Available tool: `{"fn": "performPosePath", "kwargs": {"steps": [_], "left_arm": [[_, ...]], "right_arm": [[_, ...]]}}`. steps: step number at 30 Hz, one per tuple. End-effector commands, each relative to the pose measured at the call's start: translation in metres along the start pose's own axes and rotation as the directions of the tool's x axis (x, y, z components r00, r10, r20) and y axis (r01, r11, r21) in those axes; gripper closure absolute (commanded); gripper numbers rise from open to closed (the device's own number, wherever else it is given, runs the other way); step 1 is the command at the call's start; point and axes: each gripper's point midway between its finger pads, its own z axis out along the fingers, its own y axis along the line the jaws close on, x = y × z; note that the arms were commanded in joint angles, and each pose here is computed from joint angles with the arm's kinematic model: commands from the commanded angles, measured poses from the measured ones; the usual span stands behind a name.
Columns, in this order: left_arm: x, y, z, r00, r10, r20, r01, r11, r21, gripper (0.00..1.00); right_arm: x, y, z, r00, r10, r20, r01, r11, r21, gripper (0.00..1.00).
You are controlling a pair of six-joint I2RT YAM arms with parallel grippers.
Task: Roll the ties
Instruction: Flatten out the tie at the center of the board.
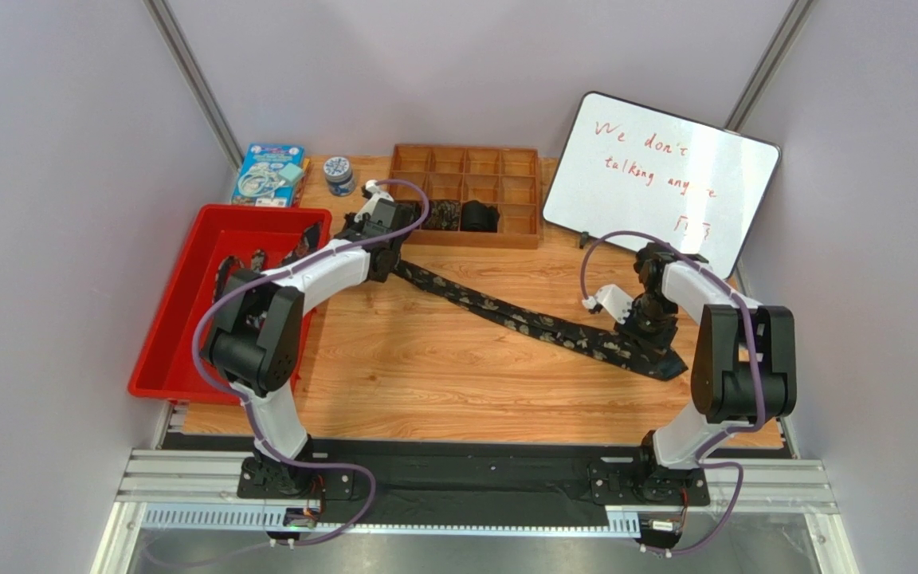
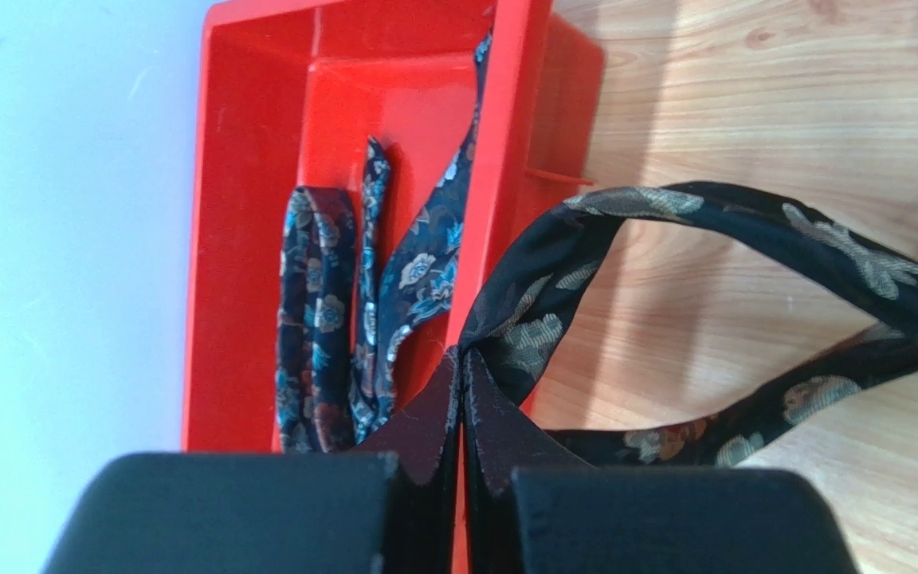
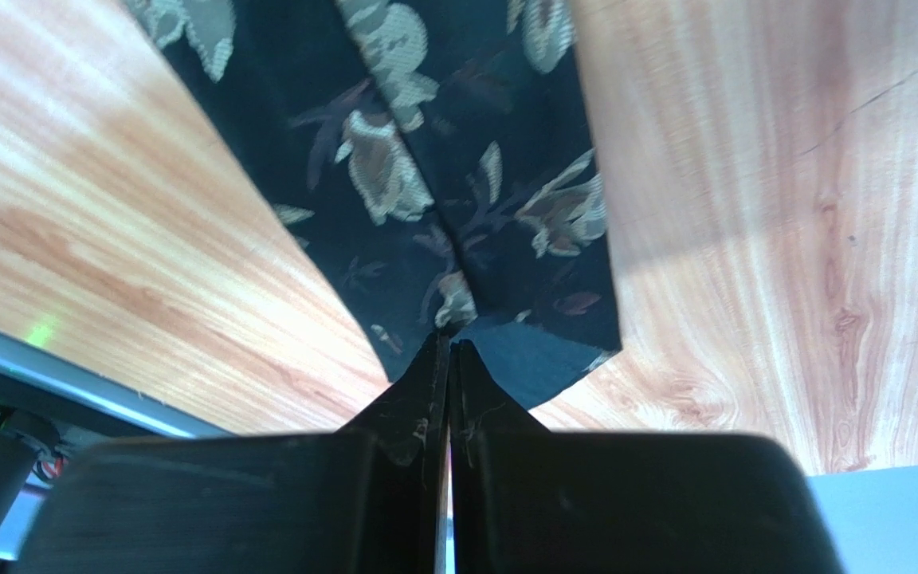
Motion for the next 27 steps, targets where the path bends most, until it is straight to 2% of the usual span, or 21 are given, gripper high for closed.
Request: {"fn": "performPosePath", "kwargs": {"steps": [1, 4, 6, 7, 8, 9, 12, 13, 14, 15, 16, 17, 20, 22, 27], "left_arm": [[-0.023, 0.003, -0.013, 0.996, -0.084, 0.012, 0.083, 0.996, 0.032, 0.96], [-0.024, 0.001, -0.015, 0.997, -0.075, 0.013, 0.074, 0.995, 0.066, 0.69], [-0.026, 0.002, -0.014, 0.997, -0.075, 0.013, 0.074, 0.994, 0.082, 0.55], [-0.029, 0.005, -0.017, 0.996, -0.086, 0.026, 0.084, 0.992, 0.091, 0.45], [-0.030, 0.006, -0.017, 0.996, -0.089, 0.031, 0.086, 0.991, 0.099, 0.42], [-0.036, 0.010, -0.022, 0.992, -0.111, 0.053, 0.103, 0.987, 0.123, 0.39], [-0.044, 0.015, -0.027, 0.983, -0.156, 0.096, 0.134, 0.970, 0.203, 0.28], [-0.044, 0.016, -0.029, 0.986, -0.129, 0.103, 0.100, 0.963, 0.250, 0.15], [-0.045, 0.011, -0.030, 0.985, -0.135, 0.105, 0.092, 0.937, 0.338, 0.08], [-0.050, 0.016, -0.036, 0.980, -0.151, 0.127, 0.092, 0.918, 0.386, 0.06], [-0.047, 0.014, -0.041, 0.985, -0.092, 0.147, 0.017, 0.894, 0.448, 0.08], [-0.048, 0.008, -0.047, 0.982, -0.092, 0.166, -0.013, 0.840, 0.543, 0.08], [-0.046, 0.010, -0.067, 0.964, -0.030, 0.263, -0.154, 0.746, 0.648, 0.08], [-0.040, 0.015, -0.075, 0.957, 0.017, 0.289, -0.214, 0.714, 0.667, 0.07], [-0.034, 0.019, -0.088, 0.934, 0.069, 0.350, -0.314, 0.621, 0.718, 0.07]], "right_arm": [[-0.005, -0.001, -0.009, 0.999, -0.032, 0.035, 0.032, 0.999, -0.001, 1.00], [-0.024, -0.012, -0.030, 0.991, 0.014, 0.133, -0.018, 0.999, 0.028, 0.98], [-0.040, -0.006, -0.045, 0.978, 0.046, 0.202, -0.047, 0.999, -0.003, 0.87], [-0.050, -0.005, -0.055, 0.970, 0.062, 0.235, -0.061, 0.998, -0.013, 0.83], [-0.061, -0.002, -0.069, 0.958, 0.102, 0.266, -0.099, 0.995, -0.027, 0.73], [-0.077, 0.006, -0.075, 0.949, 0.091, 0.302, -0.082, 0.996, -0.042, 0.68], [-0.108, 0.022, -0.077, 0.942, 0.049, 0.333, -0.049, 0.999, -0.009, 0.61], [-0.115, 0.026, -0.075, 0.942, 0.029, 0.335, -0.033, 0.999, 0.006, 0.59], [-0.129, 0.035, -0.065, 0.940, -0.022, 0.341, 0.014, 1.000, 0.027, 0.57], [-0.132, 0.034, -0.060, 0.945, -0.049, 0.324, 0.029, 0.997, 0.066, 0.57], [-0.137, 0.035, -0.054, 0.945, -0.079, 0.318, 0.051, 0.994, 0.093, 0.56], [-0.153, 0.035, -0.050, 0.933, -0.134, 0.335, 0.090, 0.986, 0.144, 0.56], [-0.158, 0.033, -0.025, 0.945, -0.188, 0.268, 0.142, 0.973, 0.184, 0.57], [-0.153, 0.030, -0.007, 0.958, -0.198, 0.209, 0.162, 0.971, 0.177, 0.57], [-0.125, 0.037, 0.022, 0.960, -0.258, 0.112, 0.243, 0.961, 0.132, 0.75]]}}
